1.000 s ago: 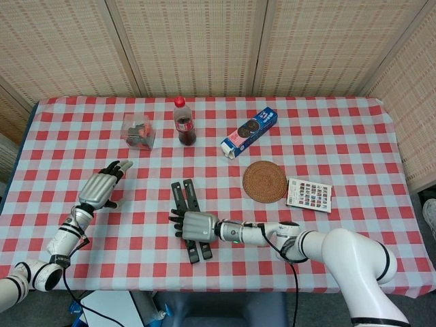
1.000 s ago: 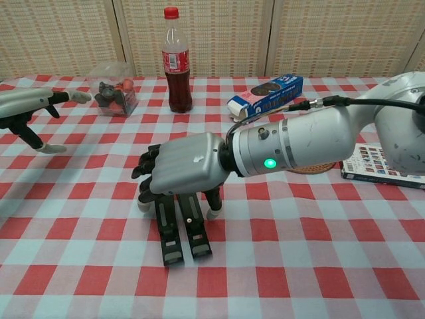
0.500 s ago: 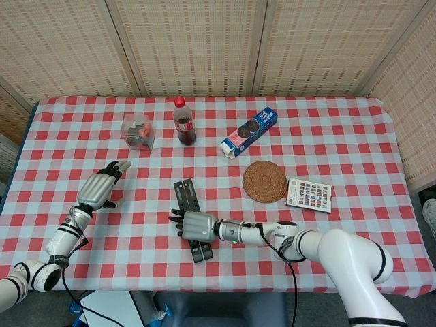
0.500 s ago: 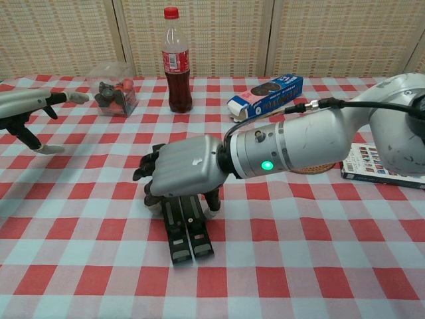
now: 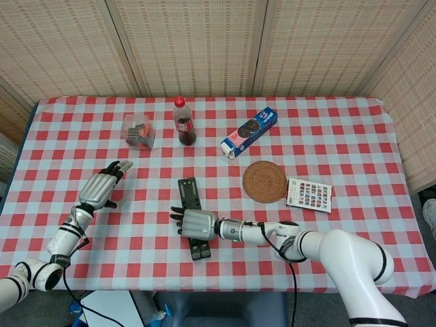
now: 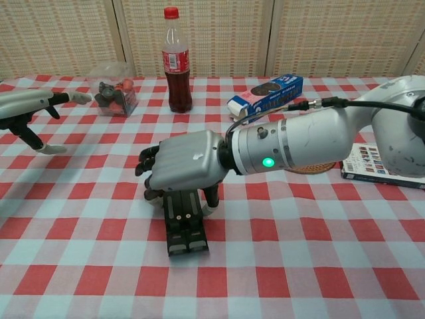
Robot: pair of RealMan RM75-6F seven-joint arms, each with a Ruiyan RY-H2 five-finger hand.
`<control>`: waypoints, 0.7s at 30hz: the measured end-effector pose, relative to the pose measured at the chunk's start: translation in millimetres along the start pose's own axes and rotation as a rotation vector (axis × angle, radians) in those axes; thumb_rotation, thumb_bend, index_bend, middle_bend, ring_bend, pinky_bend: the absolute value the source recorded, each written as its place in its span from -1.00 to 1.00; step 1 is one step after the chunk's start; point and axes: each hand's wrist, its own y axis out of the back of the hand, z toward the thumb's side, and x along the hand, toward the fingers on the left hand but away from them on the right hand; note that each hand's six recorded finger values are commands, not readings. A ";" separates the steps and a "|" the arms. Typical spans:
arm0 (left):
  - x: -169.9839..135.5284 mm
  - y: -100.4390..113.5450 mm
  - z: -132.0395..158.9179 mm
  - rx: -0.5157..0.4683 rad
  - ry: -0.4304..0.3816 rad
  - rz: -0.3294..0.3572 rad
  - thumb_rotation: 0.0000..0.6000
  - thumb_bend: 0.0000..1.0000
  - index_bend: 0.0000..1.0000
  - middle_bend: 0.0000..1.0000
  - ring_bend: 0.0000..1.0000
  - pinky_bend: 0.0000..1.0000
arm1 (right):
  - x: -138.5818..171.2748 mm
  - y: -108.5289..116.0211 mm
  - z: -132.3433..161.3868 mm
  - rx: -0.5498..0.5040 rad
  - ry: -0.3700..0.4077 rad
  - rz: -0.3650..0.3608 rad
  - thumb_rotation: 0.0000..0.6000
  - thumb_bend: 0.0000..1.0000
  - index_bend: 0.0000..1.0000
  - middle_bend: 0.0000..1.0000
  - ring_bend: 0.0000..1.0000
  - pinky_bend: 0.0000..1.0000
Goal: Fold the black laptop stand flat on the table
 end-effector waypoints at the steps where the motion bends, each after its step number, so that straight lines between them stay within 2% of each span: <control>1: 0.1 1.2 0.3 0.000 0.000 0.002 1.00 -0.48 -1.00 -1.00 -0.96 -0.58 | 0.5 1.2 -0.3 -0.007 -0.006 -0.003 1.00 -0.90 -0.99 -0.96 -1.00 -1.00; 5: 0.0 7.5 -0.1 0.000 0.003 0.014 1.00 -0.48 -1.00 -1.00 -0.95 -0.58 | 7.5 7.5 -4.4 -0.043 -0.048 -0.029 1.00 -0.92 -1.00 -1.00 -1.00 -1.00; 9: -2.1 15.5 -3.9 0.008 0.018 0.032 1.00 -0.48 -1.00 -1.00 -0.95 -0.58 | 27.3 13.5 -16.3 -0.095 -0.124 -0.067 1.00 -0.92 -1.00 -0.99 -1.00 -1.00; 12: -7.9 22.0 -9.8 0.013 0.045 0.049 1.00 -0.49 -1.00 -1.00 -0.94 -0.58 | 49.0 16.6 -26.7 -0.145 -0.199 -0.099 1.00 -0.84 -1.00 -0.82 -1.00 -1.00; 15: -18.9 29.3 -18.0 0.014 0.083 0.078 1.00 -0.48 -1.00 -1.00 -0.93 -0.58 | 86.2 18.8 -41.8 -0.210 -0.326 -0.156 1.00 -0.68 -0.86 -0.65 -0.96 -0.90; 18: -34.0 36.2 -28.4 0.023 0.127 0.111 1.00 -0.49 -1.00 -1.00 -0.91 -0.58 | 129.1 16.1 -54.7 -0.272 -0.471 -0.202 1.00 -0.60 -0.69 -0.53 -0.82 -0.69; 21: -51.9 42.0 -39.8 0.024 0.173 0.147 1.00 -0.48 -1.00 -1.00 -0.91 -0.58 | 174.1 7.7 -63.8 -0.320 -0.614 -0.226 1.00 -0.58 -0.60 -0.46 -0.73 -0.55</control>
